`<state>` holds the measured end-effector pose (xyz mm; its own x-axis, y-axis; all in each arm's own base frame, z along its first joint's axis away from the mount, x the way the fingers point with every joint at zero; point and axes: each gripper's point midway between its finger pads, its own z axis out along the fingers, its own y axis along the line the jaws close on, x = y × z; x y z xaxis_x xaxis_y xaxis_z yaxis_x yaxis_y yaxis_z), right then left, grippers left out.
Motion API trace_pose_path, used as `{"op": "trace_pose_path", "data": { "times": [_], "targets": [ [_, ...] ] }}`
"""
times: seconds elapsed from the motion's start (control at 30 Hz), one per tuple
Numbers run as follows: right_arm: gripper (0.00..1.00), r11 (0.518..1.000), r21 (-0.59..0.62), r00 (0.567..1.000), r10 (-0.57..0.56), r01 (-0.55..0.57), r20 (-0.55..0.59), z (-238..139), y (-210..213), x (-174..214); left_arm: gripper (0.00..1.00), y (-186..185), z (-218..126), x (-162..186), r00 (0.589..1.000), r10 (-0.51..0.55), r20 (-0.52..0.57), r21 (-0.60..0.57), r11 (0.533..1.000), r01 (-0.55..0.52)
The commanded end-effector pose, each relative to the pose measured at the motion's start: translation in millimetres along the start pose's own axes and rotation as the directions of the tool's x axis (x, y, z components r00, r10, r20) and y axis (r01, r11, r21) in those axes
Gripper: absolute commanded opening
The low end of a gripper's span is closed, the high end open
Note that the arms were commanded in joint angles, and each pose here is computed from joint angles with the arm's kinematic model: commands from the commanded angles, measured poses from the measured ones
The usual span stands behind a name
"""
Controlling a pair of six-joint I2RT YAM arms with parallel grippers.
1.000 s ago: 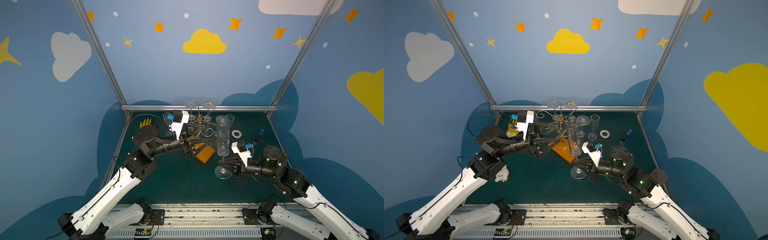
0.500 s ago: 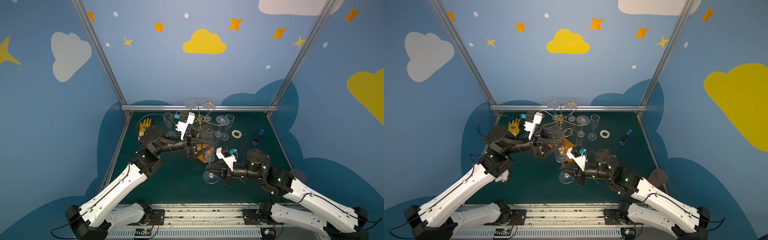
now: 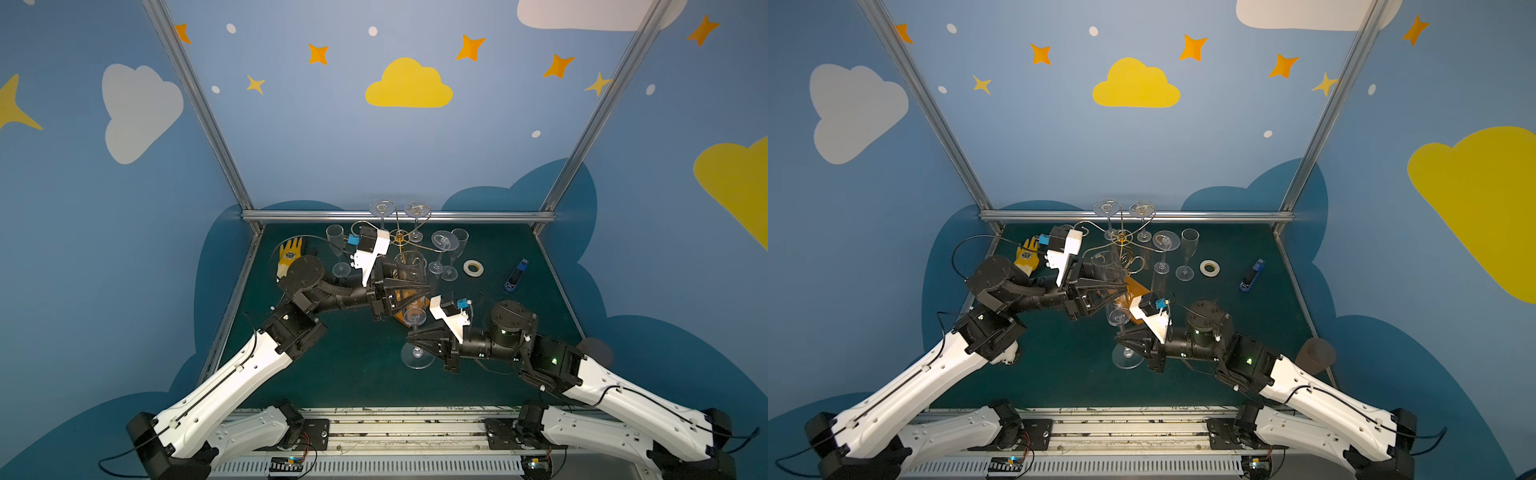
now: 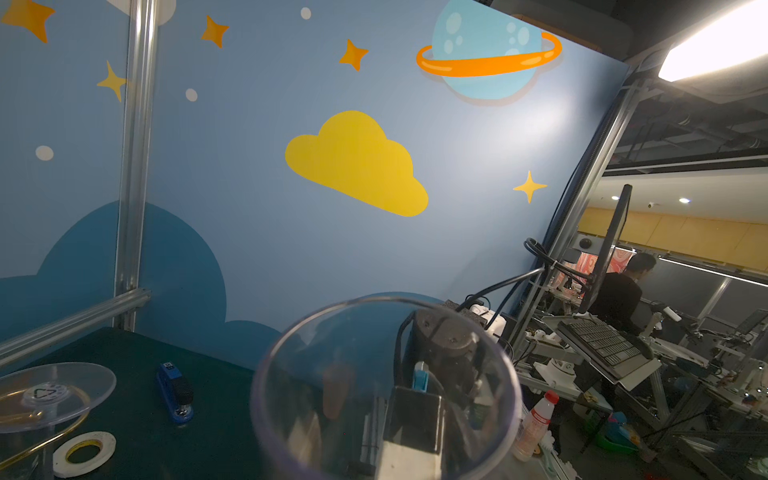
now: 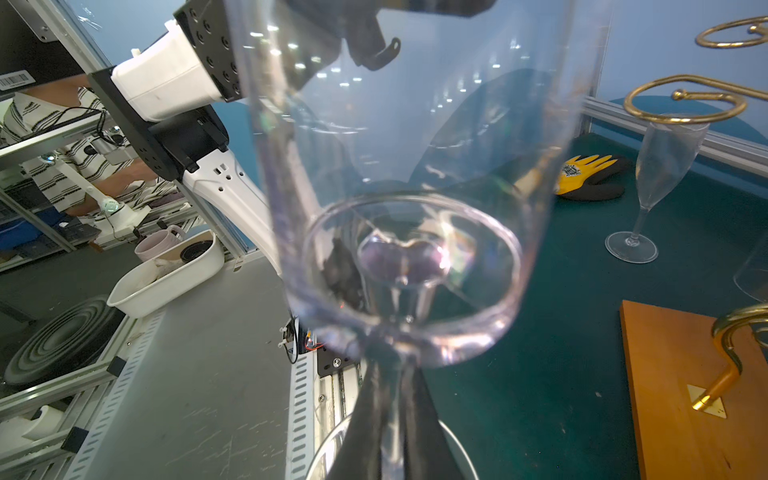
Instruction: Take the wine glass off the wine glass rack
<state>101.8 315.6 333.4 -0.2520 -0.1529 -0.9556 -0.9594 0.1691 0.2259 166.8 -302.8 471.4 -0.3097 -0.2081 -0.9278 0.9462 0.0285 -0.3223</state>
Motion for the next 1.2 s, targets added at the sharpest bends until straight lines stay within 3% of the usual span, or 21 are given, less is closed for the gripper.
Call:
{"op": "trace_pose_path", "data": {
  "times": [0.0, 0.03, 0.1, 0.17, 0.2, 0.37, 0.53, 0.67, 0.8, 1.0, 1.17],
  "targets": [
    [0.00, 0.999, 0.040, 0.999, -0.023, 0.022, 0.032, -2.1, -5.4, -5.4, 0.36, -10.1, -3.3, -0.8, 1.000, -0.011, 0.003, 0.019, 1.000, 0.011],
    [0.12, 0.998, 0.054, 0.999, -0.022, 0.020, 0.033, -2.3, -7.0, -5.5, 0.36, -10.6, -4.0, -1.7, 1.000, -0.005, 0.009, 0.014, 1.000, 0.004],
    [0.54, 0.996, 0.089, 0.999, -0.022, 0.019, 0.036, -4.8, -11.6, -5.5, 0.36, -6.9, -6.6, -1.4, 1.000, 0.005, 0.017, -0.015, 1.000, -0.004],
    [0.79, 0.990, 0.138, 0.998, -0.033, 0.026, 0.049, -10.1, -17.6, -7.5, 0.36, -2.6, -11.1, -1.2, 0.999, 0.018, 0.029, -0.058, 0.998, -0.017],
    [0.84, 0.986, 0.161, 0.997, -0.041, 0.031, 0.058, -13.9, -20.4, -8.7, 0.36, -0.5, -14.1, -0.4, 0.999, 0.029, 0.034, -0.081, 0.996, -0.026],
    [0.87, 0.963, 0.265, 0.992, -0.082, 0.054, 0.095, -38.7, -30.9, -13.0, 0.37, 8.7, -34.1, 7.0, 0.995, 0.095, 0.030, -0.206, 0.975, -0.087],
    [0.87, 0.938, 0.344, 0.991, -0.092, 0.053, 0.098, -63.0, -38.6, -6.7, 0.38, 28.8, -69.0, 21.0, 0.980, 0.200, 0.019, -0.400, 0.900, -0.176],
    [0.87, 0.923, 0.383, 0.989, -0.086, 0.035, 0.118, -80.1, -41.4, -2.5, 0.38, 53.4, -107.7, 27.3, 0.956, 0.293, 0.019, -0.599, 0.769, -0.224],
    [0.87, 0.908, 0.418, 0.987, -0.089, 0.025, 0.134, -94.6, -44.1, 0.4, 0.38, 76.4, -149.6, 31.2, 0.919, 0.393, 0.008, -0.770, 0.589, -0.246],
    [0.87, 0.892, 0.451, 0.987, -0.069, -0.004, 0.145, -105.5, -48.6, 5.3, 0.39, 99.5, -189.6, 33.6, 0.858, 0.513, -0.036, -0.892, 0.370, -0.259],
    [0.87, 0.888, 0.459, 0.989, -0.050, -0.020, 0.139, -105.9, -50.1, 6.0, 0.39, 130.7, -208.0, 41.5, 0.851, 0.520, -0.068, -0.939, 0.254, -0.231]
  ]
}}
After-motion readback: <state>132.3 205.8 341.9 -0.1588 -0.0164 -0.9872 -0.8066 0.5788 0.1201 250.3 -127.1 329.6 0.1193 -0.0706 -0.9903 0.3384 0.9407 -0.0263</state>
